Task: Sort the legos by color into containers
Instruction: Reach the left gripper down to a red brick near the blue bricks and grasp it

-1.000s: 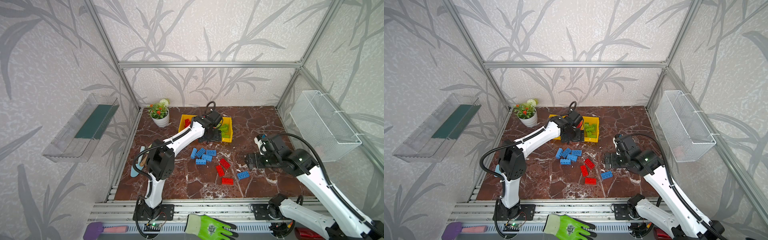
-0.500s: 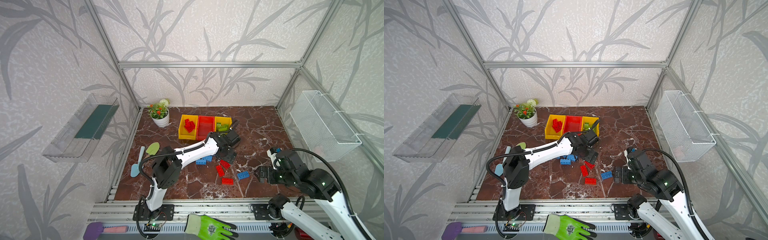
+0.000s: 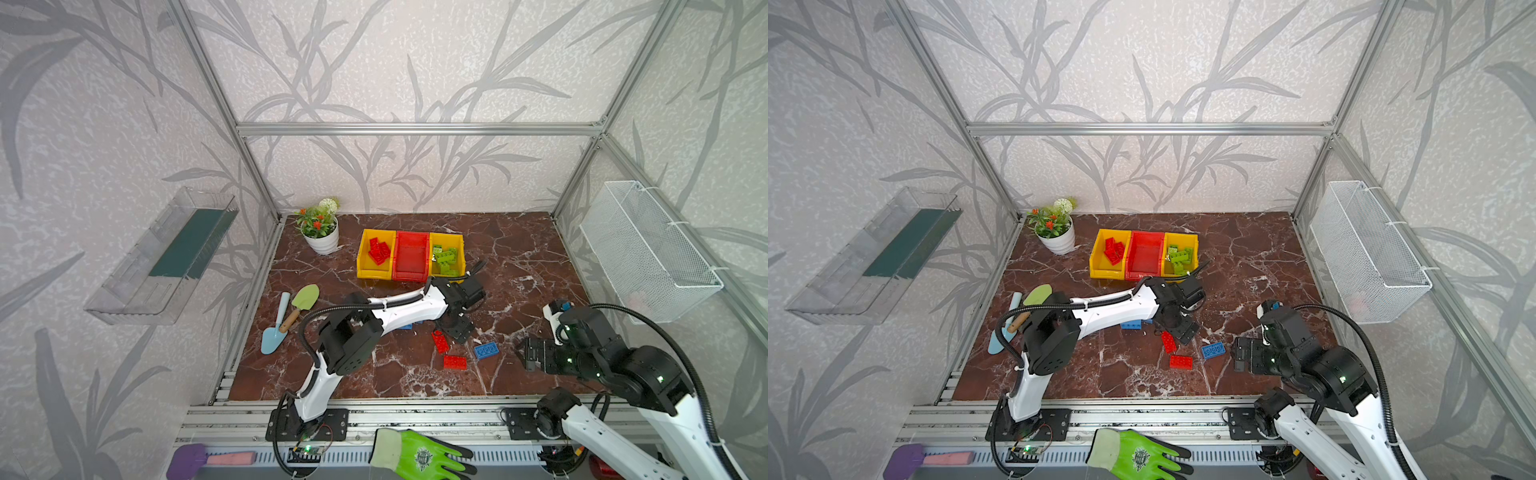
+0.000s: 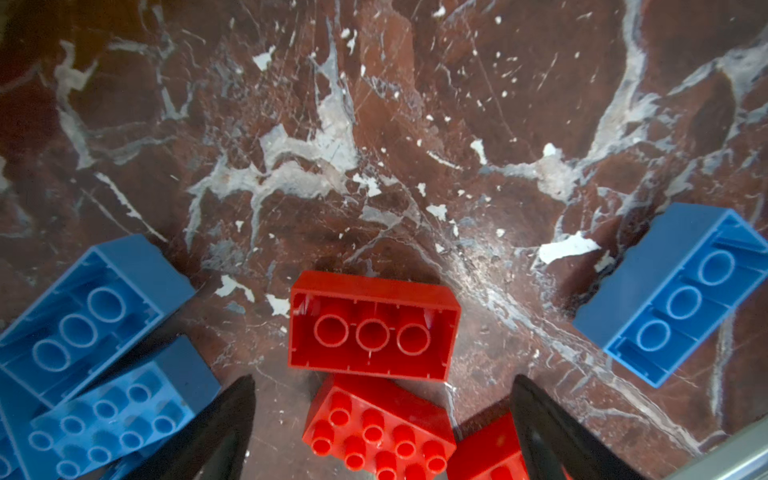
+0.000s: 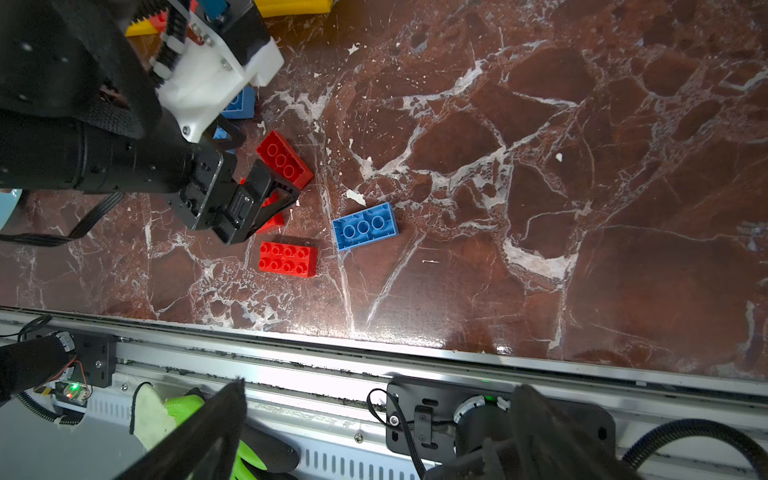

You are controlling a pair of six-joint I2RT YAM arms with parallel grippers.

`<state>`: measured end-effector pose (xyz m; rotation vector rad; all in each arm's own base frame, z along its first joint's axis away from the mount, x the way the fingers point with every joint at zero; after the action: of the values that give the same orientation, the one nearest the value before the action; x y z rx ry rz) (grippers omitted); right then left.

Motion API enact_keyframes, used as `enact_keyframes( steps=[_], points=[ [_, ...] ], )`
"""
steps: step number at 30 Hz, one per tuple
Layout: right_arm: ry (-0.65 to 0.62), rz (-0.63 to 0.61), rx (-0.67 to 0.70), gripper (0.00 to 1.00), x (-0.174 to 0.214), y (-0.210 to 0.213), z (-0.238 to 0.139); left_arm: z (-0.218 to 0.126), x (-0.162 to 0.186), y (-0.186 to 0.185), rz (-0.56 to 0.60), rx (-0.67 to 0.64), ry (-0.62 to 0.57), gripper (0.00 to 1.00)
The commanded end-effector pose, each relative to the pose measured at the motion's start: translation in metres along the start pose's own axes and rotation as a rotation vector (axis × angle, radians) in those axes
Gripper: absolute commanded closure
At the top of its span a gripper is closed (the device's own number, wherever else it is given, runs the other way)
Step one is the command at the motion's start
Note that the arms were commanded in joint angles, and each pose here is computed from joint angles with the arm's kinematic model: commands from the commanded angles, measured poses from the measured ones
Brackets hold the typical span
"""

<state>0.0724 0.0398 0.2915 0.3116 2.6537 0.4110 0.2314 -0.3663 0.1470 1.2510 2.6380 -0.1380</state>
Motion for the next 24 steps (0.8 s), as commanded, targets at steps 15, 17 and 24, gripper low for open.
enact_keyframes(
  steps=[15, 17, 24],
  points=[
    [-0.007, 0.004, 0.034, 0.01, -0.006, 0.003, -0.004, 0.033, 0.000, -0.002, 0.058, -0.011, 0.048, 0.10],
    [-0.006, 0.004, 0.036, 0.01, -0.007, 0.003, -0.003, 0.034, 0.000, -0.002, 0.059, -0.014, 0.049, 0.14],
    [-0.003, 0.002, 0.034, 0.01, -0.010, 0.007, -0.001, 0.036, 0.000, 0.000, 0.073, -0.029, 0.061, 0.20]
  ],
)
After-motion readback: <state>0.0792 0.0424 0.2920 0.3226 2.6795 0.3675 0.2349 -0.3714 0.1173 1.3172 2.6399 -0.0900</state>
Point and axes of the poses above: each gripper's point midway between its finger pads, its own z axis out along the fingers, its own y axis along the line the jaws close on, x = y × z, the point moved 10 cm from there along -z, back along the fingers, and after that the axes turned 10 degrees about z, right-handed, at the moved point
